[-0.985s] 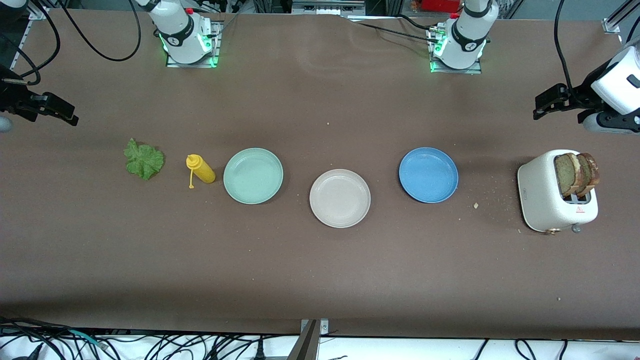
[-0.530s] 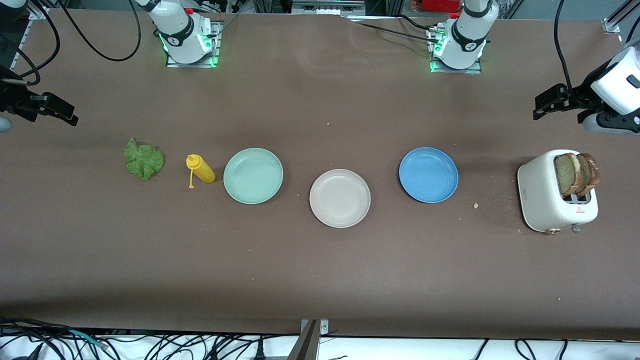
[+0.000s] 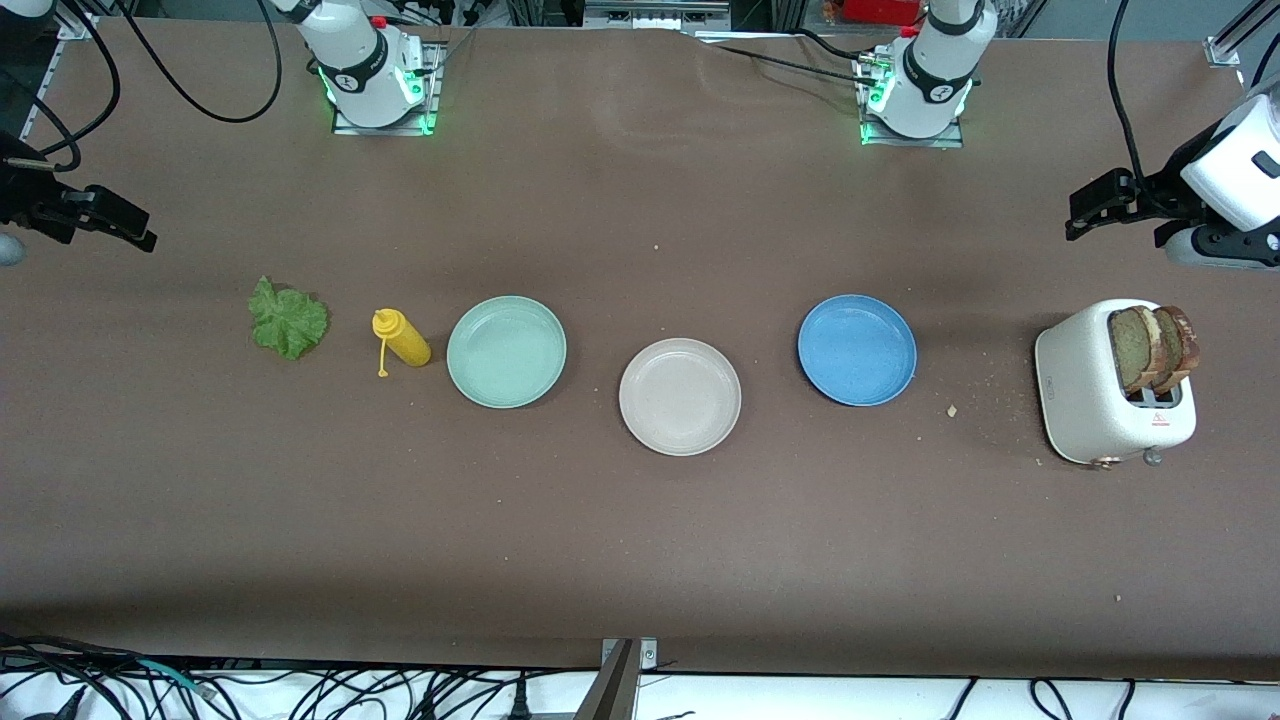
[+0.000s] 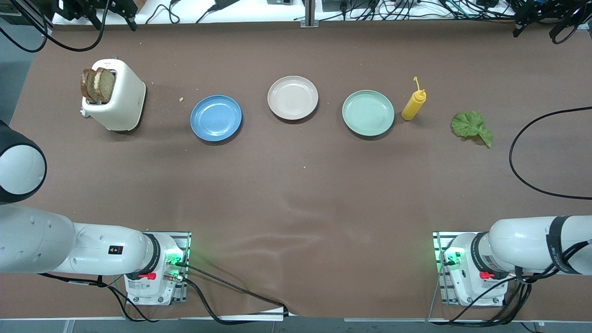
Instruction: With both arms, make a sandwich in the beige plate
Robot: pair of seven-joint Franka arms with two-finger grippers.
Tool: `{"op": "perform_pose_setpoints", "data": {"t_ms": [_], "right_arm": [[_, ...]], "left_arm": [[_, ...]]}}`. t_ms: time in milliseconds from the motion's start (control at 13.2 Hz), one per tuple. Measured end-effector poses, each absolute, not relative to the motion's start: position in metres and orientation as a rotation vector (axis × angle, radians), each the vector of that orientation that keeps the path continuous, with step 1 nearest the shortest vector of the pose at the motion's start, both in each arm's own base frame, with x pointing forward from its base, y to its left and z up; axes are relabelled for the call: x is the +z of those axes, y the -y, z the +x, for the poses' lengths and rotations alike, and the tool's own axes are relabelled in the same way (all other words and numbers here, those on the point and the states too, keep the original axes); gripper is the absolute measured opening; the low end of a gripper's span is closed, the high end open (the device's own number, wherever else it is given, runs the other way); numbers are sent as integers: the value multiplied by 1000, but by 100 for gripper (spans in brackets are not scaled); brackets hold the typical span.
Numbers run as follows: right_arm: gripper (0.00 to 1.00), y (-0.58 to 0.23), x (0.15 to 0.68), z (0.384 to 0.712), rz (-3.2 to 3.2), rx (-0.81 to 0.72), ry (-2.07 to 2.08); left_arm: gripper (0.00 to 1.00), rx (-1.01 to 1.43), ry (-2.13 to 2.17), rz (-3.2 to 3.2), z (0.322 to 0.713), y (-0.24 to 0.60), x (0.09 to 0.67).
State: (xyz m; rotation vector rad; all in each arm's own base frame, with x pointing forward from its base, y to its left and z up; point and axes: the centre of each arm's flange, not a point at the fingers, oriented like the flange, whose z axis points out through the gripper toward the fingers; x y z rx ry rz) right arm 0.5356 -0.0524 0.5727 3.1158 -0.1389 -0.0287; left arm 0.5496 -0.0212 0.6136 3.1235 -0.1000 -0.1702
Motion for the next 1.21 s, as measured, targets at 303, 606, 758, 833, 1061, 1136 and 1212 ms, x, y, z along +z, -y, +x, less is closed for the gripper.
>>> {"op": "perform_pose_setpoints", "data": {"t_ms": [303, 606, 758, 833, 1061, 1136, 1212], "right_arm": [[100, 53, 573, 536, 3116, -29, 139], [100, 53, 573, 535, 3116, -31, 140], [100, 53, 572, 535, 3116, -36, 140], [100, 53, 572, 534, 3116, -46, 141], [100, 53, 571, 534, 3116, -51, 141], [100, 53, 571, 534, 3116, -51, 141], [100, 53, 571, 534, 3116, -52, 141]], "left_arm": [[100, -172, 100, 3123, 550, 21, 613], [100, -172, 99, 3123, 551, 21, 612], [100, -174, 95, 3123, 551, 20, 611], [100, -175, 94, 3123, 552, 19, 610], [100, -177, 84, 3123, 553, 16, 609], [100, -181, 79, 3125, 553, 14, 607], [100, -187, 75, 3128, 553, 11, 605]]}}
